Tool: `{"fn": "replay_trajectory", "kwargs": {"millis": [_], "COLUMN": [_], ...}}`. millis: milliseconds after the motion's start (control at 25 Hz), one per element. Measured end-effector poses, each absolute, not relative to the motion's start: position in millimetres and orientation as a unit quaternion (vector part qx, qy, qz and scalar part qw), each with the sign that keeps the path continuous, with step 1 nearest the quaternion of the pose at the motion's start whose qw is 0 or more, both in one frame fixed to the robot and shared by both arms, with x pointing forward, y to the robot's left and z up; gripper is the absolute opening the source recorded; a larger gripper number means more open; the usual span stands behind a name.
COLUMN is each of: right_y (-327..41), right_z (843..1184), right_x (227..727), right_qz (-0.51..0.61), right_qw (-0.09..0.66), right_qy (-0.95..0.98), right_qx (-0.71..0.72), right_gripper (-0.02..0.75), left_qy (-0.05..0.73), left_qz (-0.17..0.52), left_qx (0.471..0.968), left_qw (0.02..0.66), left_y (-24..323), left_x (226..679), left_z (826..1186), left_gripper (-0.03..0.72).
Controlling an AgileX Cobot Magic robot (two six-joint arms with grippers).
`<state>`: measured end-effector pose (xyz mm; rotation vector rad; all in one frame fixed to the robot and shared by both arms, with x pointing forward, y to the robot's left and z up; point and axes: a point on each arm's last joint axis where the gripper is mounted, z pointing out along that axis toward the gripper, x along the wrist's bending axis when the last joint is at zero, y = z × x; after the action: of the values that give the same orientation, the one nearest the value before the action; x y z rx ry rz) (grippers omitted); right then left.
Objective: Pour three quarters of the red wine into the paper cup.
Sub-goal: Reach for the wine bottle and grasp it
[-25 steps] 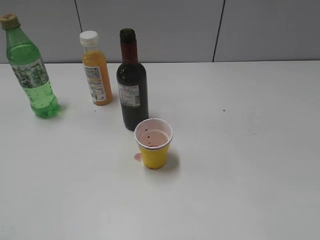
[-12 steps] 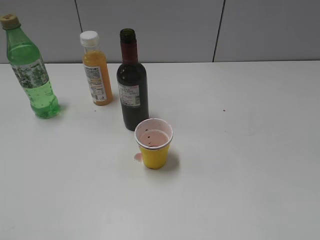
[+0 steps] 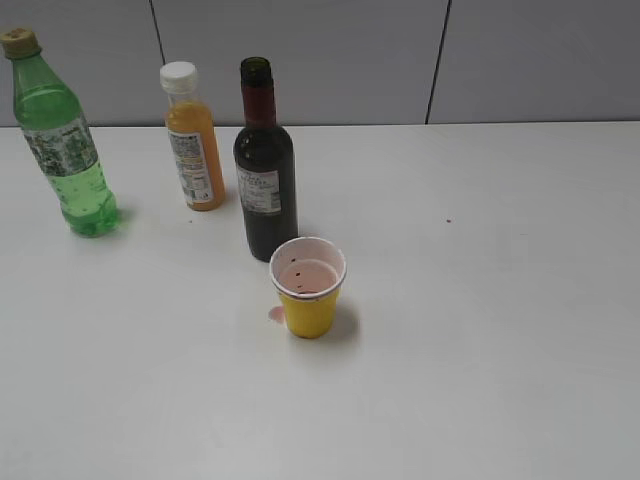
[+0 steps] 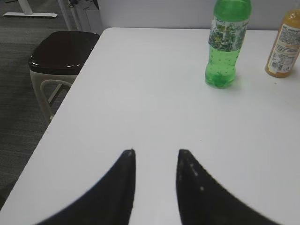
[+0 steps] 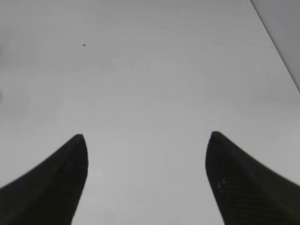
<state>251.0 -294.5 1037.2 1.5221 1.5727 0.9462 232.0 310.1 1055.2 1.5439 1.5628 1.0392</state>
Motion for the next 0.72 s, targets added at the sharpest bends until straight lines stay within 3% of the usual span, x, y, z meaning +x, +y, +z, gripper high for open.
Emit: {"fn": "replay_trajectory", "kwargs": {"millis": [720], "right_y": [-293.8], "right_z": [1037.5], "right_x": [251.1], "right_qz": [0.374], "right_qw": [0.366], "right_qy": [0.610], "right_qx": [0.595], "right_gripper": [0.592], "left_qy": [0.602], "left_qz": [0.400], "left_qx": [0.596], "left_qw": [0.349], "left_y": [310.0], "left_x": [232.1], "left_z": [1055.2], "left_gripper": [0.236]}}
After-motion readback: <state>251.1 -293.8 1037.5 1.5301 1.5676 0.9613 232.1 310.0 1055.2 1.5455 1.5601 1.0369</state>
